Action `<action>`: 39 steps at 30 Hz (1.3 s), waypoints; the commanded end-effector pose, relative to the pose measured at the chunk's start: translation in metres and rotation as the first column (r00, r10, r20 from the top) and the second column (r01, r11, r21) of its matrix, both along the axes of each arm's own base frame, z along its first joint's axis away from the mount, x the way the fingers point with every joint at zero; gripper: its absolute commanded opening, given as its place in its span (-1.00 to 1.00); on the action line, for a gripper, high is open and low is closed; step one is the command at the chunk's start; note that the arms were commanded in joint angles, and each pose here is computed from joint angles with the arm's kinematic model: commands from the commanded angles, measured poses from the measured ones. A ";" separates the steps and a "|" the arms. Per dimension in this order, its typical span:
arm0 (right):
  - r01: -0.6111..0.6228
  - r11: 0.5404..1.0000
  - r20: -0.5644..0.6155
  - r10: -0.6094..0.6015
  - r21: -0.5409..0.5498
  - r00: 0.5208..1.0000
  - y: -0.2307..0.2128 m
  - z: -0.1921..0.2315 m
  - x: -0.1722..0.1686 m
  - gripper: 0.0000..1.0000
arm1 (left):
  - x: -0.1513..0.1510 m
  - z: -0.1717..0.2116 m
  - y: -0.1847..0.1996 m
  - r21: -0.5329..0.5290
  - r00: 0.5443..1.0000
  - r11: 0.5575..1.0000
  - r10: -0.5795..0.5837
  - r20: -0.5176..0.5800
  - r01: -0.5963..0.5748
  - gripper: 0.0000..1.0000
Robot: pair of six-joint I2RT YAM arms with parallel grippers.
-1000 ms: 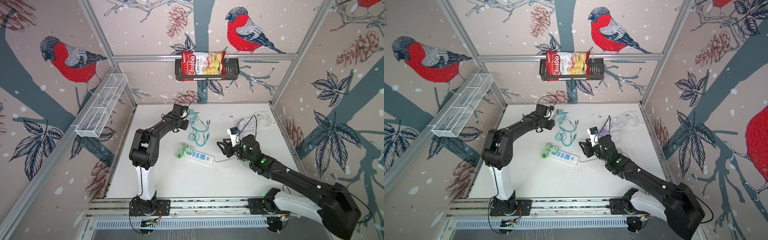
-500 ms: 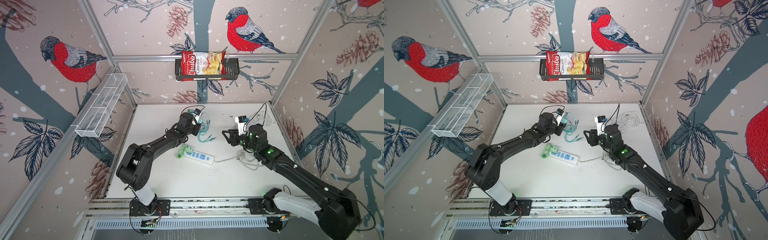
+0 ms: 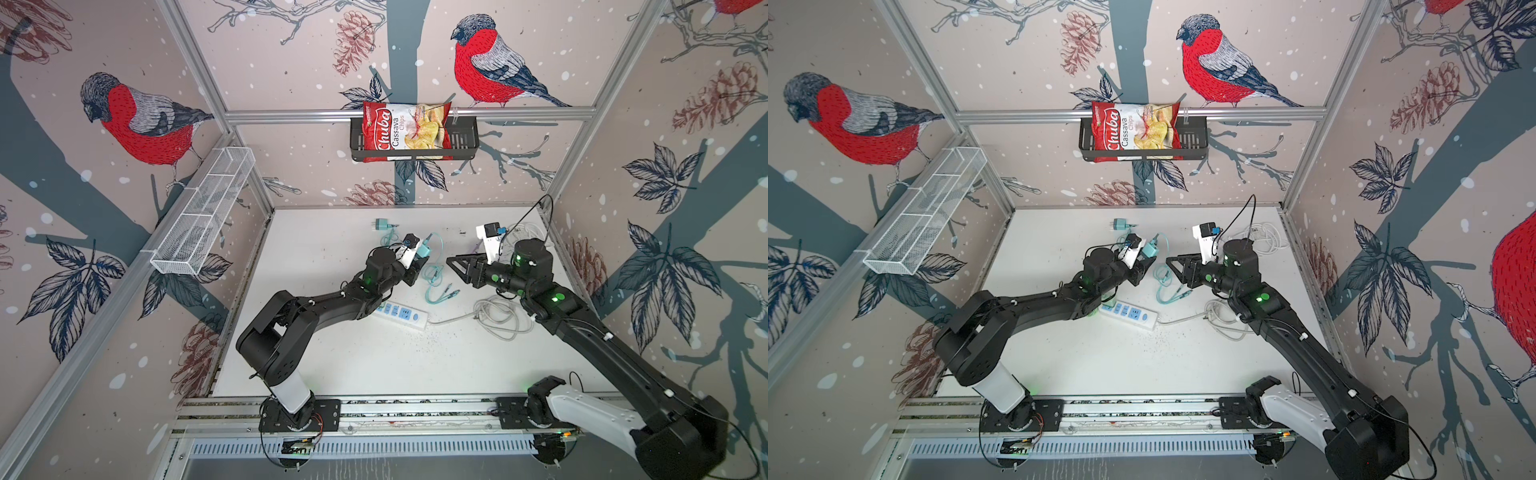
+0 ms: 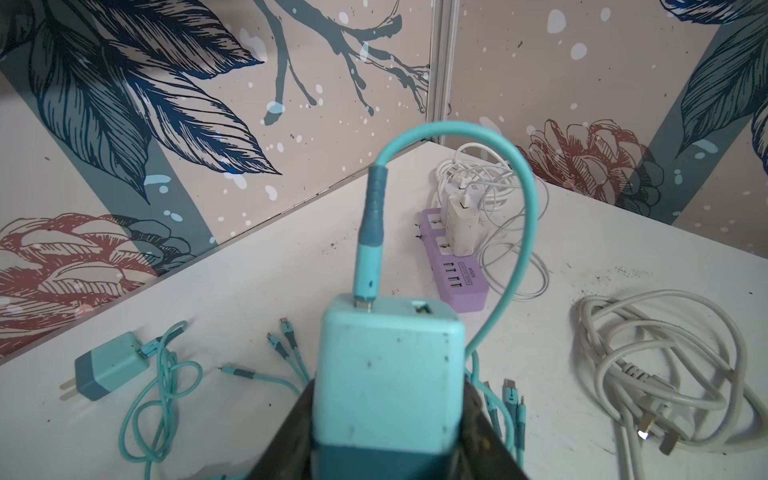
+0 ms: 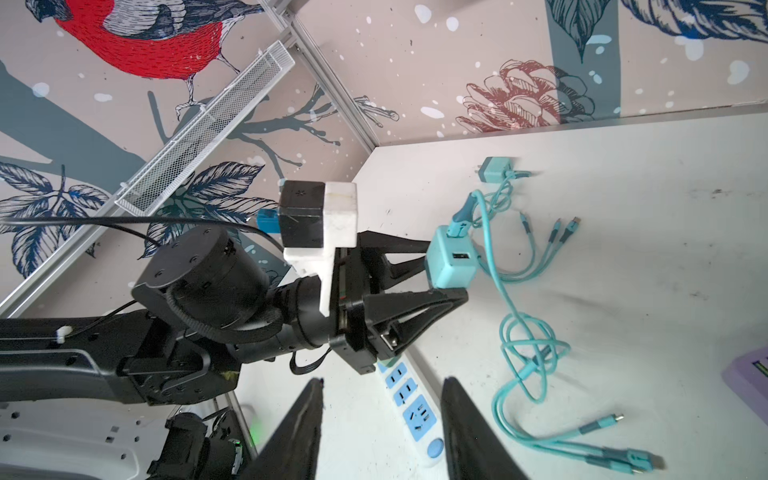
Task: Insert the plug
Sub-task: 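Lift the teal charger with the left gripper while the right moves toward it, then close the right gripper on the teal charger while the left still holds it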
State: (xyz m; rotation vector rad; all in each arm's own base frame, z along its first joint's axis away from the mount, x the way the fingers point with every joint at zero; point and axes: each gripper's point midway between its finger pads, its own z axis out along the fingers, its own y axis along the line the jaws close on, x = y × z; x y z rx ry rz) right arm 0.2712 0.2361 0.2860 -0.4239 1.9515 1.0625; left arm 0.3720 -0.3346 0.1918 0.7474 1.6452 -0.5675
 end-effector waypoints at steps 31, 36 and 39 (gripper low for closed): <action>0.064 0.981 0.000 -0.065 -0.181 0.998 0.011 -0.014 0.037 0.06 | -0.026 0.018 0.004 -0.046 0.989 0.999 -0.022 0.146 0.029 -0.43; 0.104 0.963 0.019 -0.102 -0.248 0.995 0.006 -0.016 0.049 0.10 | -0.030 0.020 0.004 -0.054 0.988 0.998 -0.035 0.152 0.043 -0.43; 0.065 0.964 0.006 -0.065 -0.259 0.998 0.015 -0.020 0.055 0.11 | -0.032 0.021 0.004 -0.058 0.987 0.997 -0.038 0.156 0.048 -0.45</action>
